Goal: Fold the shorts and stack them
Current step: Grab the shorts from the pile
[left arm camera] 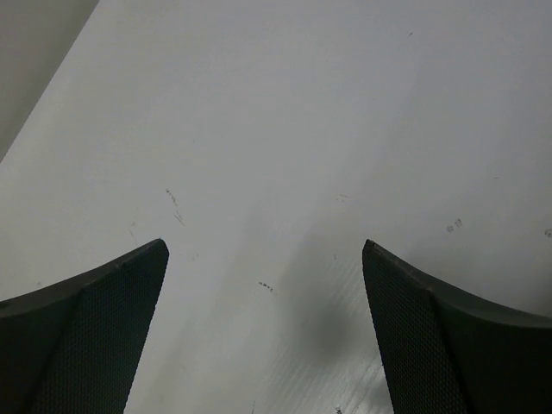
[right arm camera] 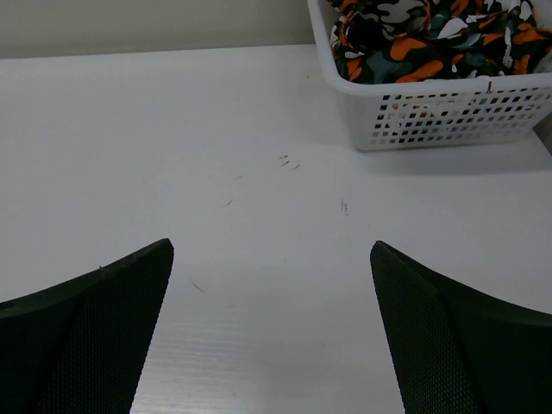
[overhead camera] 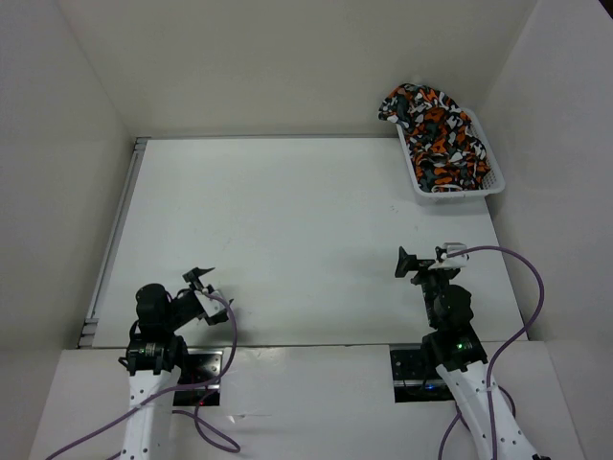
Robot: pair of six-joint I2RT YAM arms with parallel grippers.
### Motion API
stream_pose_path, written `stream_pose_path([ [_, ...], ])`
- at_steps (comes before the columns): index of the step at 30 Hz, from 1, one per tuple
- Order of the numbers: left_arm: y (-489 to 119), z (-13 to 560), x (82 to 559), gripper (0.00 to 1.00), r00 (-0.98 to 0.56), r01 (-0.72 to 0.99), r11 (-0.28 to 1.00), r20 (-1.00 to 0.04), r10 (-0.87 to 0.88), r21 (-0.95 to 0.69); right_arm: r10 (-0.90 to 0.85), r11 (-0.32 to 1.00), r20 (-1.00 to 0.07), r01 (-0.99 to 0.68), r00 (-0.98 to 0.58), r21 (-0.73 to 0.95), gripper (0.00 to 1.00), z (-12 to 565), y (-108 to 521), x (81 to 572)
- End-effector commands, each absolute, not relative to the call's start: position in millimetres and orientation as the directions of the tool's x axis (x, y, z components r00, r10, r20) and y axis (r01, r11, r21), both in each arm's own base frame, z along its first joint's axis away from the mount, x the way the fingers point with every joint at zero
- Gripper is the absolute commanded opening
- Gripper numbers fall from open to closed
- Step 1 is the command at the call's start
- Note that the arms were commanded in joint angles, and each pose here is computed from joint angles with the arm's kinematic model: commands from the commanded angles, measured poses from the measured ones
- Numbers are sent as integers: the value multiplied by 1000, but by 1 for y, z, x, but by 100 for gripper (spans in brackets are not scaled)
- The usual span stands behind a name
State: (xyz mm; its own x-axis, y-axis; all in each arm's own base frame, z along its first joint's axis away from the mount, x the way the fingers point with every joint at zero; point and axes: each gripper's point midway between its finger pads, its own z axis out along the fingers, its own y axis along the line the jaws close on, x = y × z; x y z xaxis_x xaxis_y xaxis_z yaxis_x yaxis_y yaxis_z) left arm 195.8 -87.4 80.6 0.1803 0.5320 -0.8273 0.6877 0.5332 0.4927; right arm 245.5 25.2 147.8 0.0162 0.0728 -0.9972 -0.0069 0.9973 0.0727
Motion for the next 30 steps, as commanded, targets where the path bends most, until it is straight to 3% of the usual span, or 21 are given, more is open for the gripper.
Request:
stream_pose_path([
  [1,-94,93,195,100,256,684,503,-820,512,528,59,998,-998,-5,0,59,100,131,25,247],
  [10,-90,96,201,100,298,648,484,-781,549,588,49,999,-999,-5,11,49,100,137,24,247],
  [12,-99,105,197,100,443,621,358,-689,573,697,-148,971,-985,-175,86,-162,100,153,47,246],
  [13,-99,111,198,100,457,607,356,-679,575,710,-251,921,-952,-262,174,-290,100,173,62,241],
  [14,-100,116,196,100,489,591,328,-651,581,737,-252,896,-946,-319,205,-308,100,180,73,237],
  [15,-98,114,195,100,624,472,123,-429,653,873,-360,839,-892,-324,273,-438,100,187,76,235],
  [16,-95,120,198,100,671,383,25,-296,680,924,-519,710,-803,-376,293,-596,100,181,80,226],
  [17,-88,137,208,100,686,259,-39,-155,710,965,-619,540,-681,-417,391,-731,100,177,91,217],
  [18,-73,147,219,100,626,217,-35,-111,772,975,-700,445,-576,-372,423,-815,100,178,85,218],
  [20,-58,192,233,100,560,59,21,-50,827,998,-633,619,-669,-263,390,-740,100,214,71,225],
  [21,-43,206,237,100,484,54,143,-151,862,988,-589,747,-737,-123,333,-653,100,239,45,230],
  [22,-38,223,237,100,462,21,197,-184,868,980,-508,822,-784,-72,356,-565,100,261,39,227],
  [23,-35,255,230,100,454,-31,243,-203,868,969,-518,805,-766,-86,379,-587,100,270,43,225],
  [25,-29,262,226,100,406,45,374,-359,840,926,-512,794,-758,-115,404,-597,100,301,48,215],
  [26,-31,267,225,100,405,74,384,-380,832,920,-514,793,-806,-196,293,-577,100,285,53,234],
  [27,-26,292,220,100,378,57,430,-418,826,901,-501,825,-829,-152,250,-544,100,315,44,241],
  [28,-18,286,236,100,300,126,491,-505,809,862,-472,858,-868,-143,153,-492,100,317,39,259],
  [29,-9,292,245,100,236,141,553,-570,787,821,-438,892,-891,-66,118,-447,100,358,29,273],
  [30,11,295,257,100,102,111,679,-688,718,725,-446,894,-891,3,-89,-448,100,330,17,321],
])
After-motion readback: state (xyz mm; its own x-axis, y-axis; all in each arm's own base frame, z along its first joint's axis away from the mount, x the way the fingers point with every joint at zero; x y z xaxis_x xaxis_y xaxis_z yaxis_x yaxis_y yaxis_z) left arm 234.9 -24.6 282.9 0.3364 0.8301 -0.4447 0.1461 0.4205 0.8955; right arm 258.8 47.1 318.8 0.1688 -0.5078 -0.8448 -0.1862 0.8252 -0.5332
